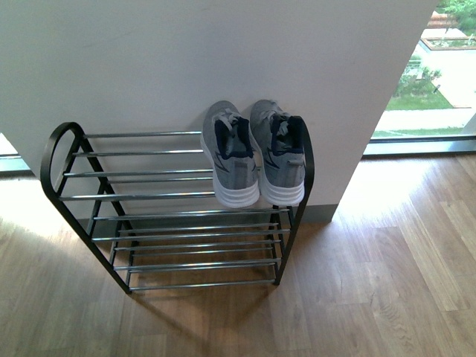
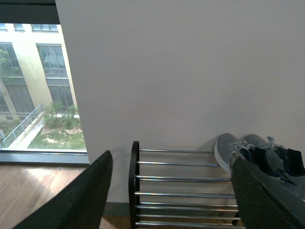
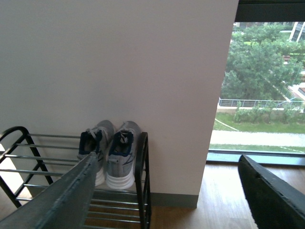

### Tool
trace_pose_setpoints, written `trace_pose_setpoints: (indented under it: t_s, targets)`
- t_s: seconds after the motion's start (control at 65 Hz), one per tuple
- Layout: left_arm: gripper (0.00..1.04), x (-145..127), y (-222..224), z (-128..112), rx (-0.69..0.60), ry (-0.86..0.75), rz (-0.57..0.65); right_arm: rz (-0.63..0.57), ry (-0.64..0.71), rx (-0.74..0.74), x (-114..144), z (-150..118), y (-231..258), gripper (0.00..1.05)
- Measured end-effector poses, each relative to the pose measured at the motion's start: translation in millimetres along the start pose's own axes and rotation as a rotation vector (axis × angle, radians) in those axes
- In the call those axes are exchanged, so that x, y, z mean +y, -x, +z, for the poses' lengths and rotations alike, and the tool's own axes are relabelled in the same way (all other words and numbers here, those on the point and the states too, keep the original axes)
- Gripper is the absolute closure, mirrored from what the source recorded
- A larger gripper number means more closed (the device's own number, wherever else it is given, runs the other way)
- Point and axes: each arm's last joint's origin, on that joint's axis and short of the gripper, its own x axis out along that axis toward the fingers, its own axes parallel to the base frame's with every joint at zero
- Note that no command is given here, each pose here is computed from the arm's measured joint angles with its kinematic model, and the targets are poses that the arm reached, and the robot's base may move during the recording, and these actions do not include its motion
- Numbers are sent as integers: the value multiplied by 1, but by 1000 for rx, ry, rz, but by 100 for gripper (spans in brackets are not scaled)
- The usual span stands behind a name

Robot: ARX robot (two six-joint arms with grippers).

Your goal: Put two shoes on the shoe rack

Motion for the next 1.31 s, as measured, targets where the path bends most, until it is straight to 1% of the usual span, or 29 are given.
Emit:
trace_pose_setpoints:
  t_s: [0.015, 0.046, 0.062, 0.123, 1.307]
  targets:
    - [12, 0, 0, 0, 0, 0, 0, 0, 0, 0, 0, 0, 0, 8]
    - [8, 0, 0, 0, 0, -1, -3, -4, 0, 0, 0, 0, 0, 8]
    - [8, 0, 0, 0, 0, -3, -3, -4, 0, 0, 0, 0, 0, 9]
    - [10, 0, 0, 0, 0, -3, -4, -3, 0, 0, 0, 0, 0, 9]
    - [9, 0, 0, 0, 0, -3, -2, 0, 0, 2, 0, 0, 0, 9]
